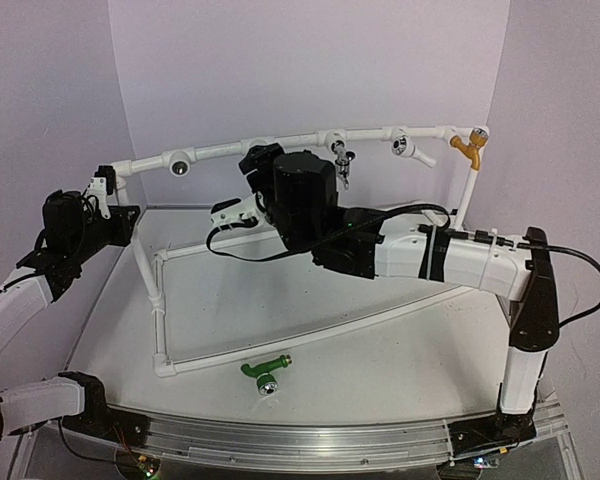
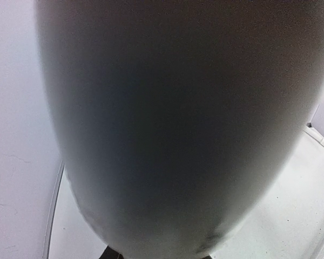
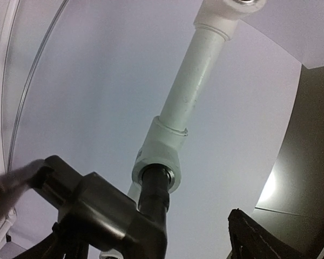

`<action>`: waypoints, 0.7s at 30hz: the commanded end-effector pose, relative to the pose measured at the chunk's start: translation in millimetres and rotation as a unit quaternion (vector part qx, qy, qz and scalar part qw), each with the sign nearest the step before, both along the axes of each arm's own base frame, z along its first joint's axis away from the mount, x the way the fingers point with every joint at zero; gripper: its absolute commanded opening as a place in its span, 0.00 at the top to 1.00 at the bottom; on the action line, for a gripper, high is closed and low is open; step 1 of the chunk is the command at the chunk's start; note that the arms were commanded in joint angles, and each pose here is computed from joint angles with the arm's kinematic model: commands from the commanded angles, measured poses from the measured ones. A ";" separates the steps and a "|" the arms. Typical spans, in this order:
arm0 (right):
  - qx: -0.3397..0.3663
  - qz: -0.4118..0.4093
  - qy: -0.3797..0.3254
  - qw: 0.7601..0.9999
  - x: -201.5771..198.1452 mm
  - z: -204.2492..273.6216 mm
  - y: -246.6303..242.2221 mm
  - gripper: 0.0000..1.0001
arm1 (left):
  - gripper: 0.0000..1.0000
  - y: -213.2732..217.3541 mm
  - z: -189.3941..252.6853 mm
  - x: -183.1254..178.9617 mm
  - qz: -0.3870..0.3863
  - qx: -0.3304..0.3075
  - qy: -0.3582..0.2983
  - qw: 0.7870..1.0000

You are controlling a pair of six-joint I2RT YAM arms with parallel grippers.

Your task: Install the water faucets

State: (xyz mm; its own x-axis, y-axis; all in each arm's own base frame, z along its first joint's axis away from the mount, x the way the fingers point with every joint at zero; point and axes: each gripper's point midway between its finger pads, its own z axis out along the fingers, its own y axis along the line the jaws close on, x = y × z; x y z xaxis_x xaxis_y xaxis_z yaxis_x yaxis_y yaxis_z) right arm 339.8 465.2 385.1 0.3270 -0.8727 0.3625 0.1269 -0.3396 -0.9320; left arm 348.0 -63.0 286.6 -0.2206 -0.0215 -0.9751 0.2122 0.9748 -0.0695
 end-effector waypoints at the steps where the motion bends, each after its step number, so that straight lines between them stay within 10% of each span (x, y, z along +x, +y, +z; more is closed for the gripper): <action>1: 0.036 -0.013 -0.013 0.999 10.4 13.1 2.7 0.23 | 1.00 -2.1 -2.6 -4.6 0.000 -0.035 0.024 0.999; 12: 0.282 -0.007 0.076 0.956 19.4 11.4 14.1 0.88 | 1.00 -2.2 -3.2 -4.0 -0.001 -0.035 0.025 0.999; 17: 0.538 -0.009 0.144 0.831 32.5 30.4 2.4 0.95 | 1.00 -2.5 -3.5 -3.3 -0.001 -0.036 0.026 0.999; 21: 0.724 0.016 0.220 0.653 36.7 44.5 -18.6 1.00 | 1.00 -2.2 -5.4 -3.1 0.000 -0.036 0.028 0.999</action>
State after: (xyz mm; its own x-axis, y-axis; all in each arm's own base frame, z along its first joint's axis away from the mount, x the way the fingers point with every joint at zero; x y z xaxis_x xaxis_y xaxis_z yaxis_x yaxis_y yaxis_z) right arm 358.3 473.1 385.1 0.2526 -0.8129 -0.5248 -0.1591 0.5001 -0.8512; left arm 350.7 -56.2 287.6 -0.2133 -0.0331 -0.9764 0.1827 0.9805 -0.0731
